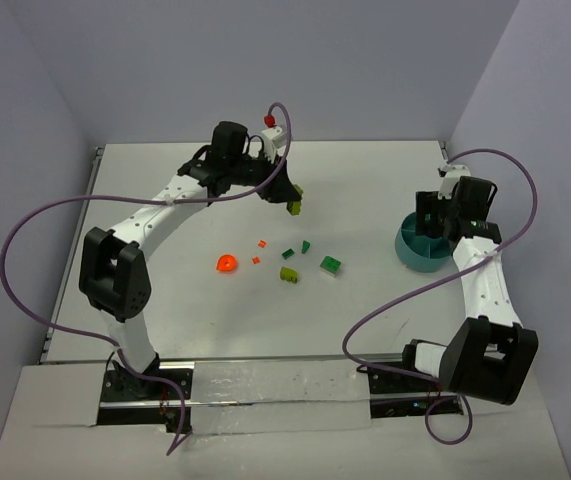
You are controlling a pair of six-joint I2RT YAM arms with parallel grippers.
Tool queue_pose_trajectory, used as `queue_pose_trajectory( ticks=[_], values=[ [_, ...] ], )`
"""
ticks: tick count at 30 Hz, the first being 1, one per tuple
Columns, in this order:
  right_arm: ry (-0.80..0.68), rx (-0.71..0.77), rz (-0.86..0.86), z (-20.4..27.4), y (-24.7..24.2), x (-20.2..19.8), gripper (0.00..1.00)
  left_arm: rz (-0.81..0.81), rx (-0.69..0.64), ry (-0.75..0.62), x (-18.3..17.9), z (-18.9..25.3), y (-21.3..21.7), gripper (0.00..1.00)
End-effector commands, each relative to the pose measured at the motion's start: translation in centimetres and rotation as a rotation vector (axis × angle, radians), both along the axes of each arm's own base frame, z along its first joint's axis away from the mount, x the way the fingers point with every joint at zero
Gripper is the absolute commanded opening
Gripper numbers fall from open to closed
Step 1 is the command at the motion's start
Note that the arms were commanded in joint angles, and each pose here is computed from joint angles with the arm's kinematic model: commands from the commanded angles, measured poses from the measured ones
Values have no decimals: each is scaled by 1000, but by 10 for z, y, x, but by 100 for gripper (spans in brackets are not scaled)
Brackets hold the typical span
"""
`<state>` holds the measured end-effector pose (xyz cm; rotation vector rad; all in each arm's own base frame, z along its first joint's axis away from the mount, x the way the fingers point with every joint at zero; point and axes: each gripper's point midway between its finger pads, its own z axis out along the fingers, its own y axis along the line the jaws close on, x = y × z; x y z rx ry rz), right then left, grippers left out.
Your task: Sort the legos into containers by color
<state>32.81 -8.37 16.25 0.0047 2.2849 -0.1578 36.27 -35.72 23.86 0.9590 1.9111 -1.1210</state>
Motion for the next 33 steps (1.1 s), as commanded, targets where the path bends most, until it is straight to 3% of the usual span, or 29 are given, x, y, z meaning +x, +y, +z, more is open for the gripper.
queue_pose_trajectory(
  ticks=[1,4,7,15,19,26,33],
  values=[
    [-131,44,57,59,15,6,91,-37,-82,-55,0,31,-7,1],
    [-201,109,140,96,36,7,89,-37,-128,-5,-5,37,-5,0],
    [-241,263,263,124,82,5,86,-30,-226,52,-6,53,-3,0],
    [-200,498,464,138,197,3,85,121,-330,196,0,64,5,0],
    [-163,520,529,139,237,6,85,193,-351,269,1,55,8,0],
    [-124,543,609,138,284,9,85,257,-514,474,11,53,5,1],
    [-123,519,649,144,305,10,84,266,-558,512,14,58,3,0]
  ],
)
